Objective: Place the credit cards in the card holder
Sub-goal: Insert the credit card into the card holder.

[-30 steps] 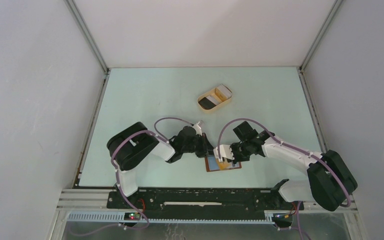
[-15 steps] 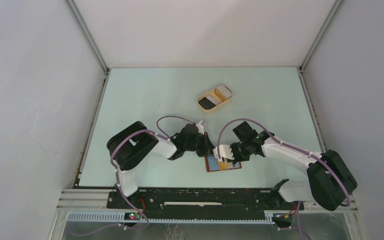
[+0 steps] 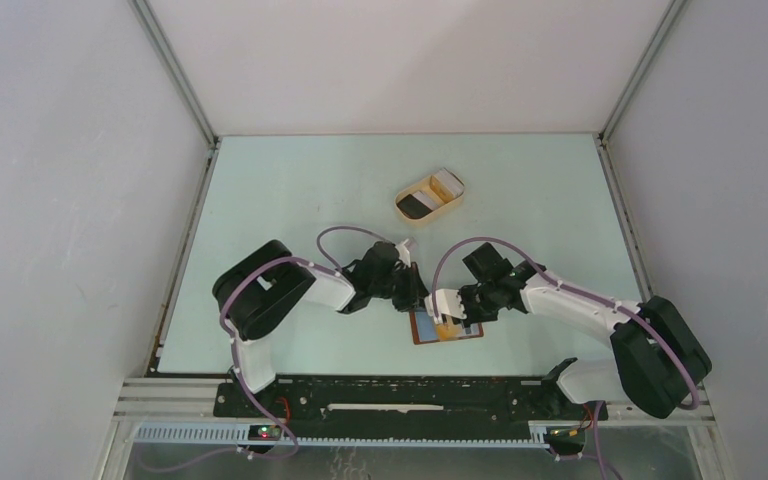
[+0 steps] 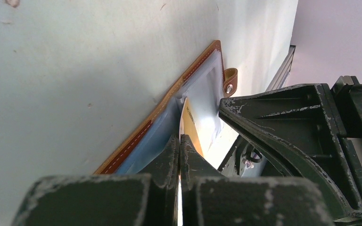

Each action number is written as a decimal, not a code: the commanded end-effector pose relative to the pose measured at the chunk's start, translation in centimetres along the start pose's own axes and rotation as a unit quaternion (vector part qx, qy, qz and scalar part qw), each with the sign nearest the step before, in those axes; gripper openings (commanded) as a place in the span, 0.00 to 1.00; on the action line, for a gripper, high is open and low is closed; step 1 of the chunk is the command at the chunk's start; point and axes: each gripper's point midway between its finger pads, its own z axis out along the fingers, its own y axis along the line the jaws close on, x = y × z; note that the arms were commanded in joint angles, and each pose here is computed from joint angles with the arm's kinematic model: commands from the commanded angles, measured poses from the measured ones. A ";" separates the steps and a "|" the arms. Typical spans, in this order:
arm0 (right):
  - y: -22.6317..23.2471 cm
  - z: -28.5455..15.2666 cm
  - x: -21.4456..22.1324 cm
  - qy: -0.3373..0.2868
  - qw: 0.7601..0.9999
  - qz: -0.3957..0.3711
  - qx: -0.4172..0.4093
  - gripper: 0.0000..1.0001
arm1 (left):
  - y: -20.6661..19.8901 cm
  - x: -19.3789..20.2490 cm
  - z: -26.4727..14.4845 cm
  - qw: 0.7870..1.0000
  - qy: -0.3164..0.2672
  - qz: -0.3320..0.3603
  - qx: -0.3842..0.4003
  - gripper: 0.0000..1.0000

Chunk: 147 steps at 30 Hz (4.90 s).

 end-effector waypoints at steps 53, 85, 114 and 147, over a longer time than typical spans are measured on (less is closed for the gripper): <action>-0.6 3.3 -9.0 -0.040 0.990 -0.132 -0.008 0.17 | 2.6 1.6 1.3 0.996 0.078 0.011 -0.038 0.16; -1.3 0.4 -1.9 0.015 0.998 -0.044 0.031 0.13 | 2.8 1.3 1.1 0.996 0.067 0.016 -0.050 0.43; -1.6 2.4 -3.9 0.032 0.998 -0.045 0.023 0.15 | 2.8 1.2 1.0 0.997 0.062 0.017 -0.044 0.49; -0.9 -4.7 -5.1 -0.144 0.987 0.070 -0.009 0.28 | -2.5 -1.6 -3.3 0.995 -0.053 0.068 0.039 0.55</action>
